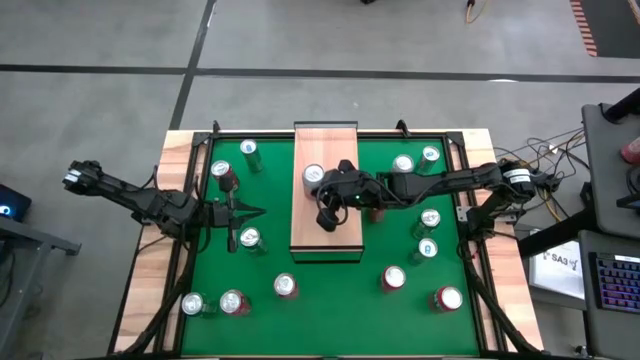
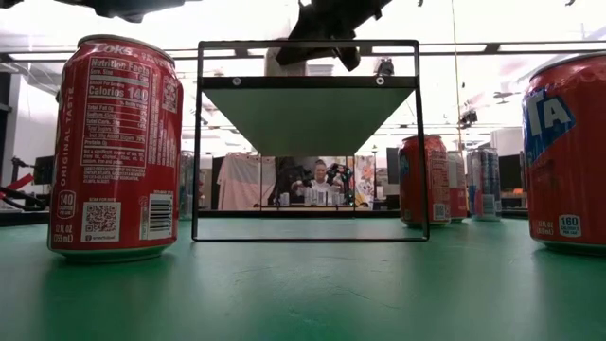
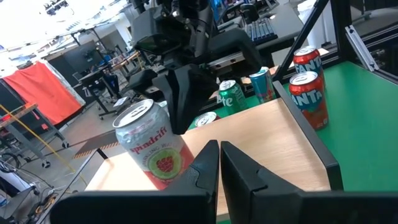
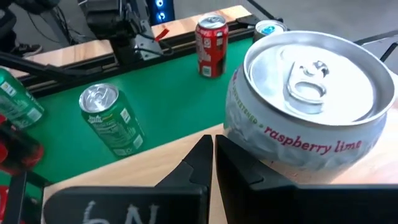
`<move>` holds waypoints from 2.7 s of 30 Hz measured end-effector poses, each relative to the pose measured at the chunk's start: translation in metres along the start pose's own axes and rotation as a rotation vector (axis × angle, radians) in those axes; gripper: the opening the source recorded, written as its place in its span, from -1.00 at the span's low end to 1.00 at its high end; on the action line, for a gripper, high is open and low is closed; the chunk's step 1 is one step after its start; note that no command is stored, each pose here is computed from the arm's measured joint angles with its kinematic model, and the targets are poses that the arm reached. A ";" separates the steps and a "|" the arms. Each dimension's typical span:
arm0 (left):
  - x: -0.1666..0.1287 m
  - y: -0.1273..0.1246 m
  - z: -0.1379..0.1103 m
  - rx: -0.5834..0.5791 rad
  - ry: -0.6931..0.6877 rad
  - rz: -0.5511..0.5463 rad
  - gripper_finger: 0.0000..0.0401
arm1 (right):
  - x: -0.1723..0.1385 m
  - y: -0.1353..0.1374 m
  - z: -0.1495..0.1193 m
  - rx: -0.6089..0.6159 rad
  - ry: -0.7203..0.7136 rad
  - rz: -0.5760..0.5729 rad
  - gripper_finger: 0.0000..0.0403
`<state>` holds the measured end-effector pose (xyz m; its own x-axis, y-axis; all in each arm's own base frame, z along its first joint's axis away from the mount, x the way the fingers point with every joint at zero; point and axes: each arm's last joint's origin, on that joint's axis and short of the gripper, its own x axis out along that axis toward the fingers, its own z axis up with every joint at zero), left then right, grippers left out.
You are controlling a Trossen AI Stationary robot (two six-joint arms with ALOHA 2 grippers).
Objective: Place canned beverage on shelf
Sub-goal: Put the white can on the shelf
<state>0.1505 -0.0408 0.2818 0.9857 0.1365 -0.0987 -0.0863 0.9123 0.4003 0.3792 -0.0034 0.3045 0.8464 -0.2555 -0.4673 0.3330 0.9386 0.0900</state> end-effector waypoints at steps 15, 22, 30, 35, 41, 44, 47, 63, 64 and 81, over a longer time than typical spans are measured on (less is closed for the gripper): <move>0.000 0.000 0.000 -0.001 -0.002 0.001 -1.00 | 0.021 -0.010 -0.001 -0.021 -0.049 -0.057 -0.94; 0.000 0.000 0.000 -0.001 -0.002 0.001 -1.00 | 0.023 -0.013 0.001 -0.022 -0.071 -0.076 -0.94; 0.000 0.000 0.000 -0.001 -0.002 0.001 -1.00 | 0.018 -0.015 -0.004 -0.017 0.020 -0.088 -0.94; 0.000 0.000 0.000 -0.003 -0.001 0.001 -1.00 | 0.014 -0.017 -0.008 0.007 0.076 -0.106 -0.94; 0.000 0.000 0.000 -0.003 0.001 0.000 -1.00 | 0.015 -0.021 -0.005 -0.009 0.054 -0.110 -0.94; 0.000 0.000 0.000 -0.002 0.002 0.000 -1.00 | 0.016 -0.025 -0.004 -0.008 0.050 -0.119 -0.94; 0.000 0.000 0.000 -0.002 0.002 0.000 -1.00 | 0.016 -0.028 -0.003 -0.008 0.049 -0.125 -0.94; 0.000 0.000 0.000 0.001 0.001 0.000 -1.00 | 0.024 -0.042 0.002 -0.039 0.017 -0.153 -0.94; 0.000 0.000 0.000 0.000 0.001 0.000 -1.00 | 0.024 -0.042 0.002 -0.039 0.015 -0.154 -0.94; 0.001 0.000 0.000 0.001 0.003 0.000 -1.00 | 0.014 -0.048 -0.004 0.005 0.088 -0.270 -0.94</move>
<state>0.1510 -0.0410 0.2814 0.9853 0.1374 -0.1014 -0.0858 0.9118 0.4016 0.3733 -0.0512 0.2904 0.6874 -0.4749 -0.5495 0.5441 0.8379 -0.0436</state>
